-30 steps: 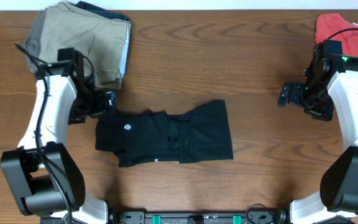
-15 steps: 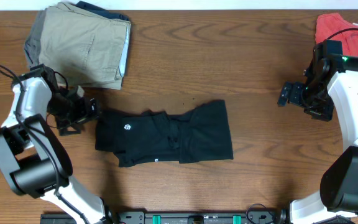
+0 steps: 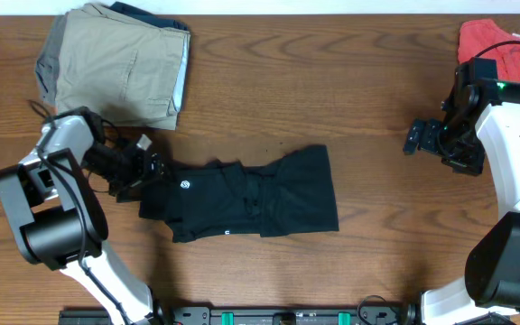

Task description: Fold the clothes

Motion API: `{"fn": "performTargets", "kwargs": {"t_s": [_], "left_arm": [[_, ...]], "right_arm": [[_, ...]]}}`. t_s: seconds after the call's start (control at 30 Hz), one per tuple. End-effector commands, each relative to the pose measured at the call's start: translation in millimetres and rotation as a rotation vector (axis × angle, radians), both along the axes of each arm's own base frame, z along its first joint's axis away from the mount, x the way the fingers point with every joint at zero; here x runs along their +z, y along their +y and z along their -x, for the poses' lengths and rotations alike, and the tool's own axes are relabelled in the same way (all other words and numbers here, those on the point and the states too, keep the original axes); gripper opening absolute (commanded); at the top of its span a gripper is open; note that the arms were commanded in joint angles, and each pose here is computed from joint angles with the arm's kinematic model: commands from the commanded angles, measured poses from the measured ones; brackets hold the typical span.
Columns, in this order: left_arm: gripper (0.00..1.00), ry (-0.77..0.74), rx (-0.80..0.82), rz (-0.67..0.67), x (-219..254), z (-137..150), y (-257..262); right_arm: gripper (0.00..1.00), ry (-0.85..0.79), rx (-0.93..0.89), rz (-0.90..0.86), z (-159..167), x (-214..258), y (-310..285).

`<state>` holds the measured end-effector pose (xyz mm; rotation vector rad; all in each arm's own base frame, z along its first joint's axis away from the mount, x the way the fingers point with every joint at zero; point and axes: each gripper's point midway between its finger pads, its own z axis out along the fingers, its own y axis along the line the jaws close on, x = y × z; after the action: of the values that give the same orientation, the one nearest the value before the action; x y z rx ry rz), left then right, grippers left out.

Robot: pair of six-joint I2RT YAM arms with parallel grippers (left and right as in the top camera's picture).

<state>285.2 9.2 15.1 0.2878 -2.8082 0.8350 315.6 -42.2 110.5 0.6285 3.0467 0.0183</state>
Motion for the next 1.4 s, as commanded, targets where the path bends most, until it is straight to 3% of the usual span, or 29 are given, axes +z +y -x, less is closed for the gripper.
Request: {"fn": "performTargets", "kwargs": {"t_s": [0.0,0.47,0.5,0.67,0.77,0.87,1.07,1.2,1.37], "left_arm": [[0.82,0.014,-0.058,0.050,-6,7,-16],[0.82,0.055,-0.099,0.032,-15,13,-47],[0.78,0.058,-0.099,0.029,-18,15,-49],[0.26,0.092,-0.070,0.007,-30,24,-57],[0.06,0.105,-0.066,0.002,-32,26,-60],[0.06,0.144,-0.031,-0.052,-35,28,-54],[0.06,0.254,-0.001,-0.308,-35,38,-15],[0.06,0.271,0.010,-0.422,-9,29,4],[0.06,0.161,0.032,-0.440,46,5,8]], "right_arm": [[0.99,-0.006,0.013,0.007,-1,2,-1],[0.99,-0.006,0.013,0.007,-1,2,-1],[0.99,-0.006,0.013,0.007,-1,2,-1],[0.99,-0.006,0.013,0.007,-1,2,-1],[0.99,-0.006,0.013,0.007,-1,2,-1],[0.99,-0.006,0.013,0.007,-1,2,-1],[0.99,-0.006,0.013,0.007,-1,2,-1],[0.99,-0.006,0.013,0.007,-1,2,-1],[0.99,-0.006,0.013,0.007,-1,2,-1]]}}
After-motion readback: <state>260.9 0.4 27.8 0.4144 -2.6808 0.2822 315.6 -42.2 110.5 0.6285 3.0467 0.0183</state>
